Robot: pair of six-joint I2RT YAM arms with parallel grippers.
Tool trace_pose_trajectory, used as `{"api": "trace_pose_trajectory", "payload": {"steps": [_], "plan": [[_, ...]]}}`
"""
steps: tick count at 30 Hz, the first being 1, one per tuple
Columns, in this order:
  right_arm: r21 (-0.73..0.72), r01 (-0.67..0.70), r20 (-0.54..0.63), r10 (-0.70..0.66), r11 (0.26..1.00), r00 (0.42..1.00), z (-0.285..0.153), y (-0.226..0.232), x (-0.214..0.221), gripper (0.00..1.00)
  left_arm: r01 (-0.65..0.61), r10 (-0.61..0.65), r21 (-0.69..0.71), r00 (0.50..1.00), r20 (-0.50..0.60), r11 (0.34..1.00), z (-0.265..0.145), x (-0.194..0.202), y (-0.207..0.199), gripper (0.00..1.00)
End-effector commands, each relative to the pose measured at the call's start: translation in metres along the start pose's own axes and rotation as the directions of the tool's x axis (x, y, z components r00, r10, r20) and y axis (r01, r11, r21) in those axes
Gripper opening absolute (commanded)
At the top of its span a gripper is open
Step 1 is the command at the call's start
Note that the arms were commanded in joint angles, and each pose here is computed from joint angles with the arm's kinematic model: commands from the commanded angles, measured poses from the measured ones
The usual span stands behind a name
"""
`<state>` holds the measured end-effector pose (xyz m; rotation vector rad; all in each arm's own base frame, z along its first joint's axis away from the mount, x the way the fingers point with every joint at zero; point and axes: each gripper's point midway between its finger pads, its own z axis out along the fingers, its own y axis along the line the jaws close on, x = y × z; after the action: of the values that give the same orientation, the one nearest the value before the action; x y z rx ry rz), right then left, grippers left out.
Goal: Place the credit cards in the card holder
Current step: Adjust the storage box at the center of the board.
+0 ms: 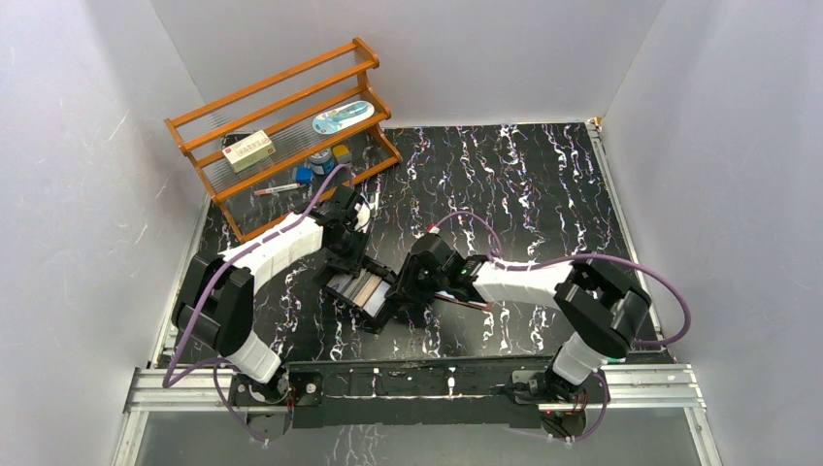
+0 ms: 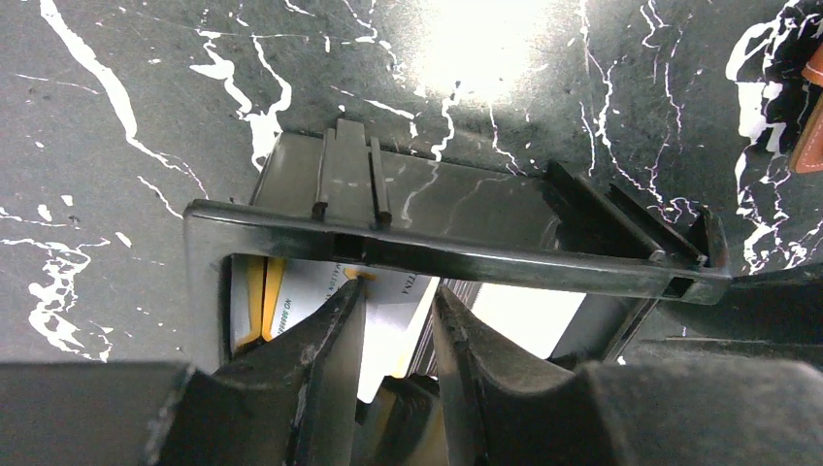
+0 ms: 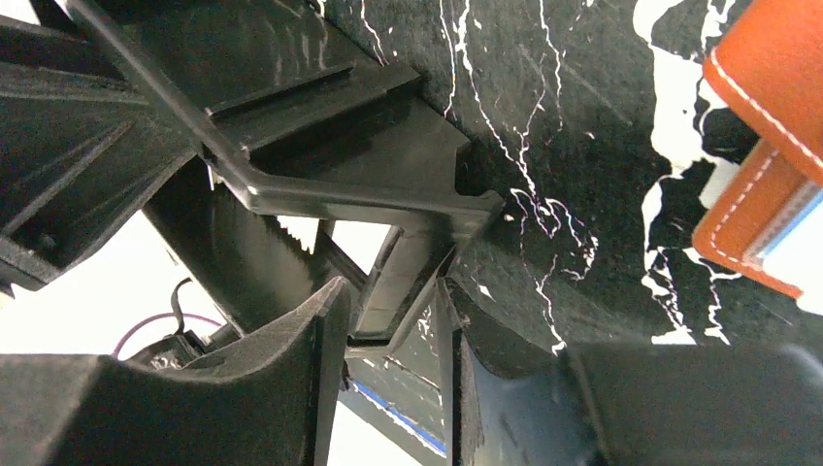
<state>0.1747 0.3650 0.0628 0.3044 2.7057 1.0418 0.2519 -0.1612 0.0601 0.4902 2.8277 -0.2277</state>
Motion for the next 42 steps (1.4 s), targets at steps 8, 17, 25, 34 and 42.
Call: {"api": "trace_pose_trajectory", "payload": {"steps": [8,17,25,34,42], "plan": [[0.016,-0.011,0.118,0.009,1.0,0.993,0.017,0.015,-0.027,0.45,-0.01,0.01,0.009,1.0,0.022,1.0,-0.008,-0.008,-0.003,0.26],[0.055,0.021,0.168,-0.03,0.998,0.985,0.018,0.014,-0.04,0.45,-0.015,0.014,0.018,0.998,0.054,1.0,-0.014,-0.02,-0.006,0.19],[0.058,0.028,0.156,-0.037,0.998,0.987,0.019,0.011,-0.037,0.44,-0.01,0.011,-0.044,1.0,0.029,0.999,-0.008,-0.015,0.005,0.16],[0.061,0.036,0.161,-0.046,0.997,0.986,0.019,0.011,-0.038,0.45,0.007,-0.002,-0.087,0.998,0.059,0.996,-0.023,-0.025,0.011,0.0],[0.071,0.054,0.178,-0.066,0.996,0.982,0.017,0.012,-0.042,0.45,0.049,-0.027,-0.211,0.994,0.107,0.976,-0.046,-0.035,0.03,0.0]]}}
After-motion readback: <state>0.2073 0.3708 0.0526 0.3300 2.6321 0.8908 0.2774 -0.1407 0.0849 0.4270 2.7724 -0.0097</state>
